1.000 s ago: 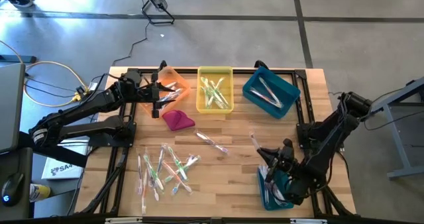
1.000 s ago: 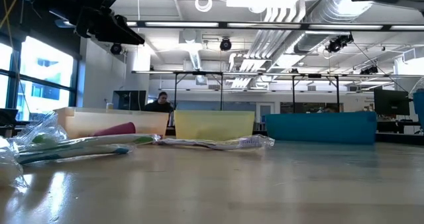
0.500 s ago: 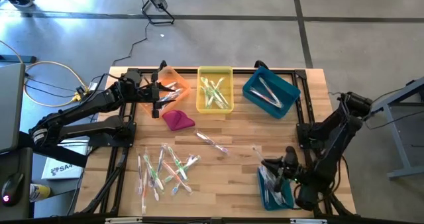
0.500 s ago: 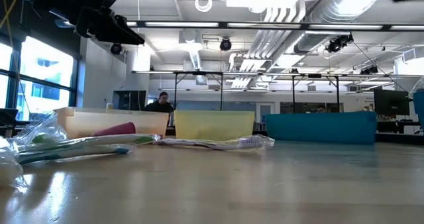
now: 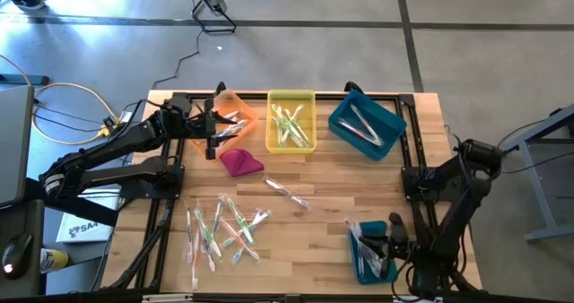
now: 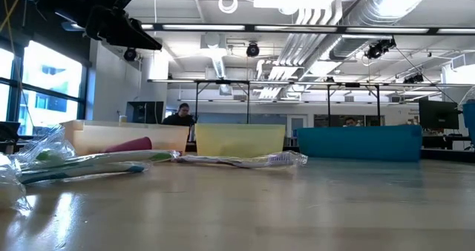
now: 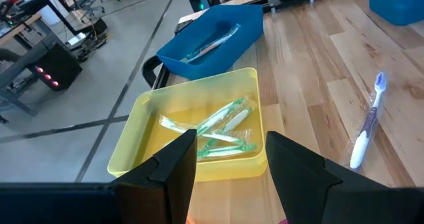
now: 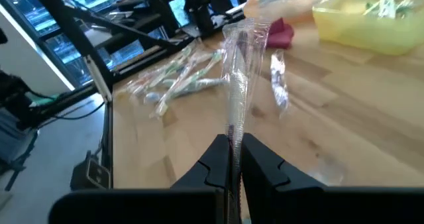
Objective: Pick & Place Toothbrushes
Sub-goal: Put the purple toothbrush into the bottom blue bin
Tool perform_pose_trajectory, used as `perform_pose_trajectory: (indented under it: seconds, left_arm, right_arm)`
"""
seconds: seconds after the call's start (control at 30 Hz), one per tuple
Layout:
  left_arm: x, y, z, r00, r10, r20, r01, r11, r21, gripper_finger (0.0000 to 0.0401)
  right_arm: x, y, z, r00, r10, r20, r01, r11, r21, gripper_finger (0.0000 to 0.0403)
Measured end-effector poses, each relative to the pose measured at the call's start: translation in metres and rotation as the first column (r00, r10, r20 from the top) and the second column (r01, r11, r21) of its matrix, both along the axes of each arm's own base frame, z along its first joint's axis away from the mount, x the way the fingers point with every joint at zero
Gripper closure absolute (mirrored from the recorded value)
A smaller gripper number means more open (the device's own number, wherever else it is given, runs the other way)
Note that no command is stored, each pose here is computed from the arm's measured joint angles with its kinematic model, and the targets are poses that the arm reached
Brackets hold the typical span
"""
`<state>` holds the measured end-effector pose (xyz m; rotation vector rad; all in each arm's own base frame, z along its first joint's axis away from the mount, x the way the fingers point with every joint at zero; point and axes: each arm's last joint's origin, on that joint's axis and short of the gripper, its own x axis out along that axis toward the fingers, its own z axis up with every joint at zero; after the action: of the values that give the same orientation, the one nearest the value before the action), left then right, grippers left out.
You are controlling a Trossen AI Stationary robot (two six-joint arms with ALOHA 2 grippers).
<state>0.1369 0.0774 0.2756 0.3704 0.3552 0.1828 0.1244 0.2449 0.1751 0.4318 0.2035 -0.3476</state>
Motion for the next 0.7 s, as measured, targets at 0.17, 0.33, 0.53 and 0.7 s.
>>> perform_pose_trajectory:
  seconds: [0.17, 0.33, 0.53, 0.7]
  left_arm:
    - [0.0, 0.0, 0.0, 1.0, -0.001, 0.0, 0.001, 1.0, 0.003, 0.0226]
    - [0.0, 0.0, 0.0, 1.0, -0.001, 0.0, 0.001, 1.0, 0.003, 0.0226]
    - [0.0, 0.0, 0.0, 1.0, -0.001, 0.0, 0.001, 1.0, 0.004, 0.0226]
    - [0.0, 0.0, 0.0, 1.0, -0.001, 0.002, 0.001, 1.0, 0.005, 0.0226]
  right_arm:
    - [-0.004, 0.008, -0.019, 1.0, 0.005, -0.013, -0.004, 1.0, 0.01, 0.0389]
    - [-0.007, 0.013, -0.038, 1.0, -0.003, -0.016, 0.003, 1.0, 0.024, 0.0389]
    - [-0.008, 0.014, -0.047, 1.0, -0.014, -0.026, 0.015, 0.998, 0.055, 0.0389]
    - [-0.008, 0.014, -0.048, 0.998, -0.012, -0.067, 0.016, 0.998, 0.069, 0.0389]
